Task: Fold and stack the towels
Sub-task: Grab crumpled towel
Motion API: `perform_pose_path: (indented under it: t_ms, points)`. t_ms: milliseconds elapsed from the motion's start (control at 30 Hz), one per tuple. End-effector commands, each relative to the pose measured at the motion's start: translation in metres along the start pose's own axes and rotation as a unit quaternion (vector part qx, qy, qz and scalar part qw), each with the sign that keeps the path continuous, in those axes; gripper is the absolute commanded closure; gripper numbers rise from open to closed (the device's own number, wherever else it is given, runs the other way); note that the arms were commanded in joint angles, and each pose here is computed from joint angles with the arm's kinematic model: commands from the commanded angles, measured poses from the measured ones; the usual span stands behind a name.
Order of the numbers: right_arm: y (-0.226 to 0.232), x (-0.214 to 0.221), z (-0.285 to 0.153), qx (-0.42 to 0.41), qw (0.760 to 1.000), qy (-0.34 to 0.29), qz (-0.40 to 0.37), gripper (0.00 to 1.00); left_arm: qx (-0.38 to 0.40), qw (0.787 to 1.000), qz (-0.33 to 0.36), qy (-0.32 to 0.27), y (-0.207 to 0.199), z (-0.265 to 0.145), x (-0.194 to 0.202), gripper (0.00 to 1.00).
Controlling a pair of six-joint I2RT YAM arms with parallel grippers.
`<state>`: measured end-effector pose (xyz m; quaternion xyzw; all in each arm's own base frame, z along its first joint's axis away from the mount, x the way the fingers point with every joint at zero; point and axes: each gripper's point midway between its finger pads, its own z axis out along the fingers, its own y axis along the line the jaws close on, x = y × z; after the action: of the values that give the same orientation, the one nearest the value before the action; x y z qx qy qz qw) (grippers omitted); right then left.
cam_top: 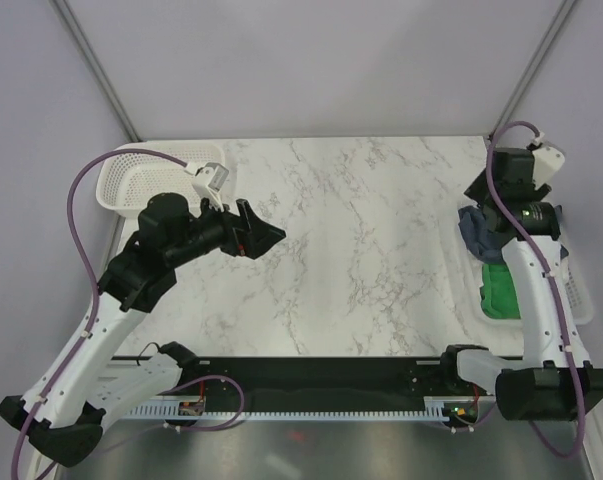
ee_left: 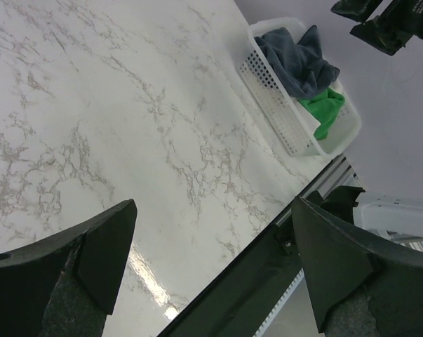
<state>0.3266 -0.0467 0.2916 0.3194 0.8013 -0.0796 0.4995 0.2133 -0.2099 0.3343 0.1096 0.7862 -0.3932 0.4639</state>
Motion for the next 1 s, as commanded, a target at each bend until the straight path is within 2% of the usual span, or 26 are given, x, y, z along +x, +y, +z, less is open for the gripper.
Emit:
perform_pose_path:
  t_ms: [0,167,267,467,567,667,967]
  points:
    - [-0.043,0.023,0.014,0.041,0.998,0.054,0.016,0.26,0.027,1.0,-0.008,0.0,-0.01,-0.001,-0.001,0.01]
    - [-0.097,0.04,0.033,0.11,0.99,0.078,0.036,0.27,0.029,1.0,-0.01,0.005,-0.01,-0.001,0.003,0.01]
    - [-0.112,0.054,0.046,0.111,0.988,0.095,0.056,0.29,0.026,0.999,-0.019,0.013,-0.006,0.003,0.009,0.02]
    - [-0.126,0.075,0.067,0.128,0.983,0.114,0.068,0.34,0.037,0.999,-0.02,0.033,-0.007,0.008,0.016,0.02]
    - [-0.119,0.081,0.073,0.105,0.983,0.121,0.085,0.38,0.044,0.998,-0.021,0.043,-0.01,0.011,0.017,0.02]
    - [-0.106,0.086,0.08,0.069,0.985,0.124,0.095,0.43,0.041,0.998,-0.024,0.044,-0.011,0.011,0.014,0.02]
    - [-0.114,0.086,0.084,0.087,0.986,0.121,0.078,0.49,0.023,0.999,-0.035,0.025,-0.008,0.003,0.011,0.02]
